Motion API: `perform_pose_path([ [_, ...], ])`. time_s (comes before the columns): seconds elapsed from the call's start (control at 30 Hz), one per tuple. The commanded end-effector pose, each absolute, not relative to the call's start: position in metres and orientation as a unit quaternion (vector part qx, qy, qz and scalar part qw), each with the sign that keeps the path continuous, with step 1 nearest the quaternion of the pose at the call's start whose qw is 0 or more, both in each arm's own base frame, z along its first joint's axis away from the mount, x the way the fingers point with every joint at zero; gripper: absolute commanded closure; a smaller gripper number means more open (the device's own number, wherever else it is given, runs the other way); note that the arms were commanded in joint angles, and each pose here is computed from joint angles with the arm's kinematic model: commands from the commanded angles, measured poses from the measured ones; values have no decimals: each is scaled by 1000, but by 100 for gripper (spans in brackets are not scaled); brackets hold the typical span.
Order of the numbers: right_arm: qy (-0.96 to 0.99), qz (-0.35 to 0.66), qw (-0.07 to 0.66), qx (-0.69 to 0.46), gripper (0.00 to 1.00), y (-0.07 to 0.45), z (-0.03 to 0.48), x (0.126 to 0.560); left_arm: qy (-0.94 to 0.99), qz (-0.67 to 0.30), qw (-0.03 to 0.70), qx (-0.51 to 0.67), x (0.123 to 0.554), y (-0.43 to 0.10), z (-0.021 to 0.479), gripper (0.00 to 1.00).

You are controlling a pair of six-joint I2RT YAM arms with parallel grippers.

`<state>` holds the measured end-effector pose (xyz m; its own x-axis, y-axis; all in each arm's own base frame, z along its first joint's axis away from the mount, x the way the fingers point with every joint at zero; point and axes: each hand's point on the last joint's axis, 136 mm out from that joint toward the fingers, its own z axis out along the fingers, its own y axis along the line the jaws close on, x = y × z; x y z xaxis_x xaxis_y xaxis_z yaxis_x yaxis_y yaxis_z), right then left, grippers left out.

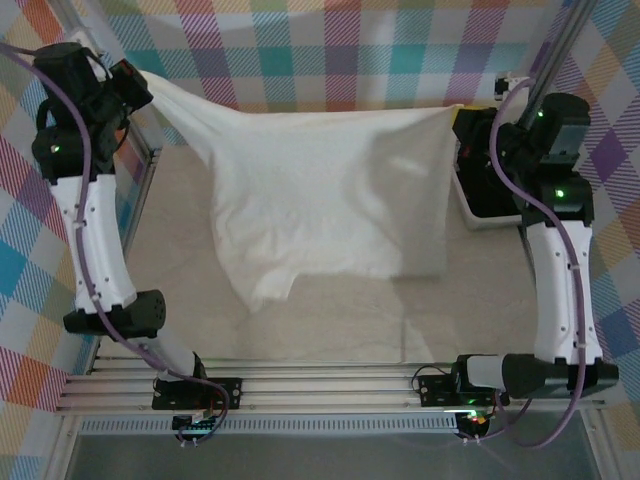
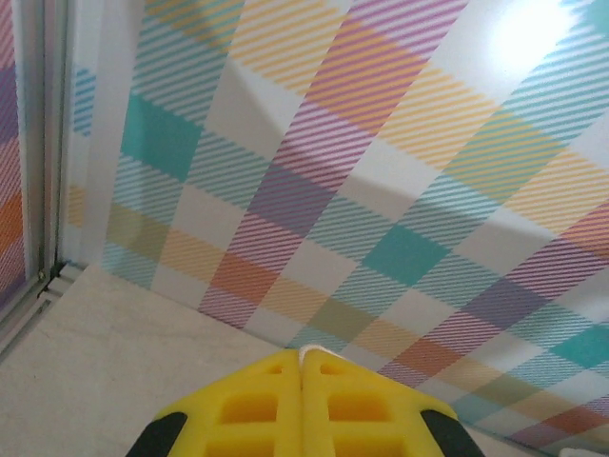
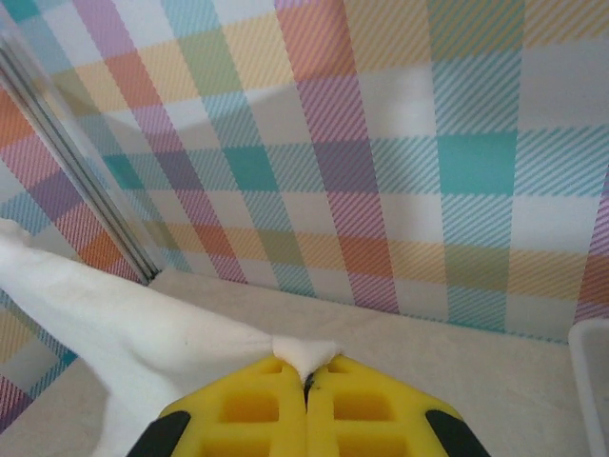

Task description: Fold the inside-out t-shirt

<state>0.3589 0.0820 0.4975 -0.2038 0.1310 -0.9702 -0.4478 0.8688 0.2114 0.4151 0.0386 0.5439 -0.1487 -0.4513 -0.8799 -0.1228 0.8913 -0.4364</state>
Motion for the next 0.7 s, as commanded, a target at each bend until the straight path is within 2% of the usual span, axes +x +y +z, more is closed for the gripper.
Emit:
perform_pose_path([
  [0.0,690,220,676,-134,100,83,541,311,678,-139,700,-174,351,32,611,100],
  [0.43,615,188,752,-143,100,77,597,178,542,-101,822,-145,163,23,701,100],
  [0.53,604,193,758,-151,100,80,607,163,522,-93,836,-140,146,23,713,100],
  [0.67,600,195,760,-156,100,81,615,163,516,-86,841,-136,155,24,721,100],
])
